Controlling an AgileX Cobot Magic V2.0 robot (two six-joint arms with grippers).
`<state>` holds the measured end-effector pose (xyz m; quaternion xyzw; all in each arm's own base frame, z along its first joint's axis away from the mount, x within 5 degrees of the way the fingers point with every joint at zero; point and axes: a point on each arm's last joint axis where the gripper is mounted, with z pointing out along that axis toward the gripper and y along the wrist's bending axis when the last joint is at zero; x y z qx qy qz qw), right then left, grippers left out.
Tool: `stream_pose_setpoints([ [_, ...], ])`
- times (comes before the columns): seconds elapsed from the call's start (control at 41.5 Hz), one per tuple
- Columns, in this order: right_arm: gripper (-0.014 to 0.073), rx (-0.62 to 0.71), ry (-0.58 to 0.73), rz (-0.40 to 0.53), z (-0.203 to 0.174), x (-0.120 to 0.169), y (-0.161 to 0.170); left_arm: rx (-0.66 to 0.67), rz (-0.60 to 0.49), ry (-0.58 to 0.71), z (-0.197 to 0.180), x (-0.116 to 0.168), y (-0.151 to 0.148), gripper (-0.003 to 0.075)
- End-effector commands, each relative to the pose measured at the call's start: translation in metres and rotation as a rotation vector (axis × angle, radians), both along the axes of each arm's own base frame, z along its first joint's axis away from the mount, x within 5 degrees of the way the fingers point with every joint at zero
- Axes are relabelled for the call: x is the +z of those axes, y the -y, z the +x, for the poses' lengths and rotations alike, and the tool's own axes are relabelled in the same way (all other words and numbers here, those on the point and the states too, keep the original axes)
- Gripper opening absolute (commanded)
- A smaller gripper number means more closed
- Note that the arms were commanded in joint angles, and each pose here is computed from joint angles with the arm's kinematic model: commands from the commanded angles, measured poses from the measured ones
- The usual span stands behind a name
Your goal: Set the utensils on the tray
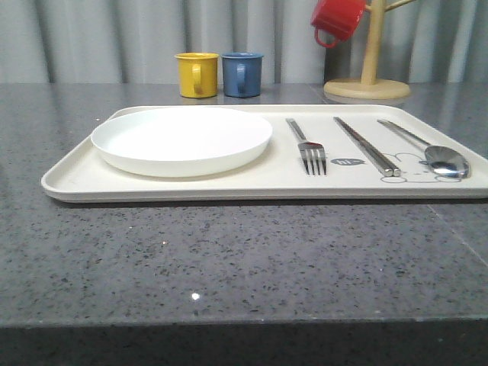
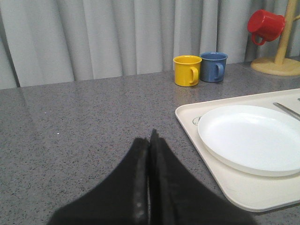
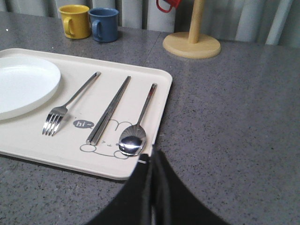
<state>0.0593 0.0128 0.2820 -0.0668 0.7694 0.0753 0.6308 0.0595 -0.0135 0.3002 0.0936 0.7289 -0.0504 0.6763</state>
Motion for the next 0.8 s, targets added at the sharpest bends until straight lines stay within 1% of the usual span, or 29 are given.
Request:
stream_pose_setpoints([
  [0.0,-0.0113,-0.005,0.146,0.004,-0.0035,0.0172,0.0014,0.01,-0.041,0.094,0.0002,0.0158,-0.0008,-0.0019],
  [0.772,-0.0113,-0.004,0.143,0.007,-0.0041,0.0159,0.0014,0.01,-0.041,0.094,0.0002,0.0158,-0.0008,-0.0019],
])
